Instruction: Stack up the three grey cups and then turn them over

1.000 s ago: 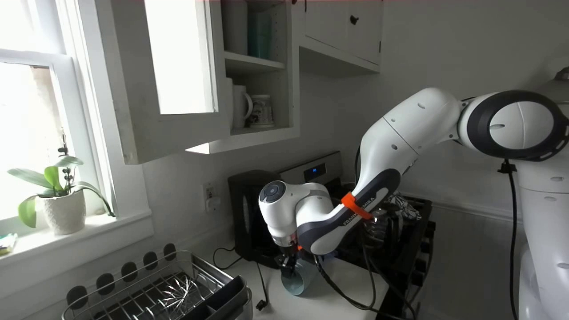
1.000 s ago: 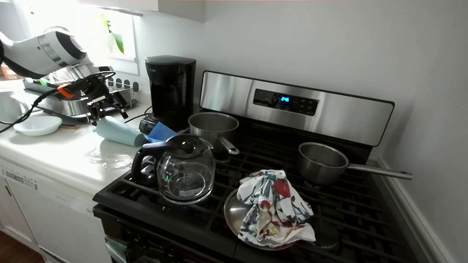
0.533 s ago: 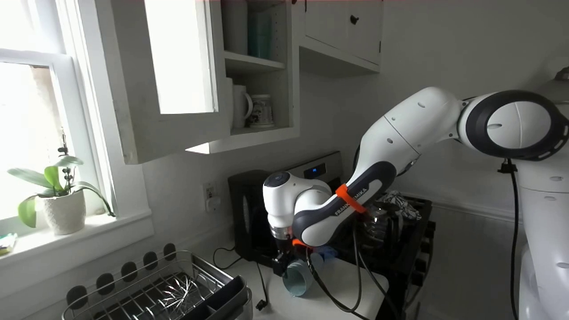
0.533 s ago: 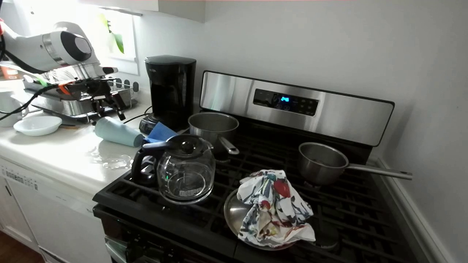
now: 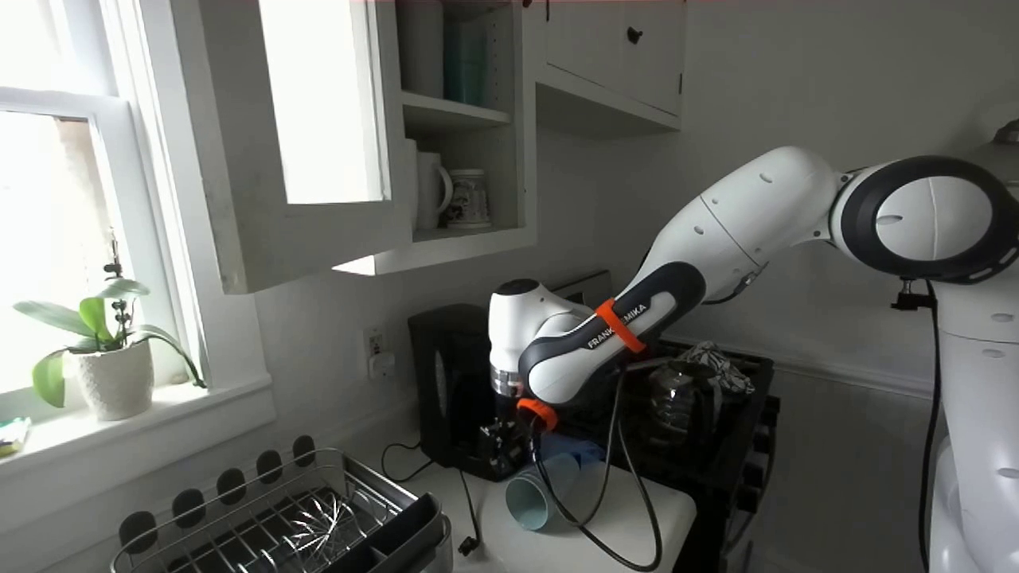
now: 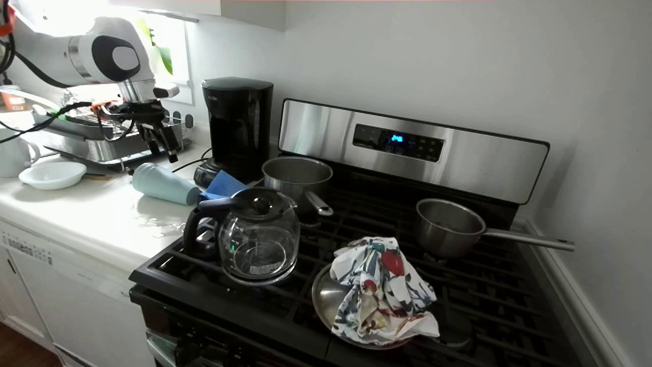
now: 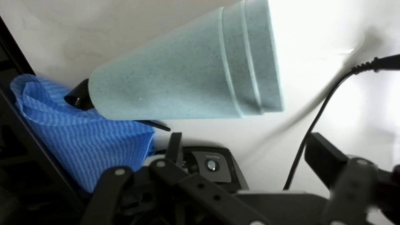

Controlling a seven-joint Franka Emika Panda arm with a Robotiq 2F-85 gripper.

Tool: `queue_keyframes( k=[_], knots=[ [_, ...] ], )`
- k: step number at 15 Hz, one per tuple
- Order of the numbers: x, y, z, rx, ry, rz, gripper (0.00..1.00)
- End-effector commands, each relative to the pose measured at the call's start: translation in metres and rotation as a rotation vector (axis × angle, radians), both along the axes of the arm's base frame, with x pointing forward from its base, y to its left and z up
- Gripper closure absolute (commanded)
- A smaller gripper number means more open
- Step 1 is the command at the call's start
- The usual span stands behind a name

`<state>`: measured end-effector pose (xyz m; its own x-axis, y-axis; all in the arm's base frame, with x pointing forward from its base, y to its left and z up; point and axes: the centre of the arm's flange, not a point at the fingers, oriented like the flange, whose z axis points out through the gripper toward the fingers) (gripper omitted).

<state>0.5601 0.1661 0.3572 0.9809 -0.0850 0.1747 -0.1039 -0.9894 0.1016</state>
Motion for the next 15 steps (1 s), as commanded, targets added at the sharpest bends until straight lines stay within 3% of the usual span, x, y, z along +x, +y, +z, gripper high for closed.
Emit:
queue_keyframes(
  k=[1, 6, 11, 15],
  knots=[
    [-0.008, -0.027, 0.015, 0.087, 0.0, -0.178, 0.0],
    [-0.011, -0.065, 0.009, 0.176, 0.027, -0.413, 0.0],
    [-0.016, -0.089, -0.021, 0.281, 0.089, -0.637, 0.0],
    [-0.024, -0.108, -0.034, 0.361, 0.089, -0.812, 0.0]
  ],
)
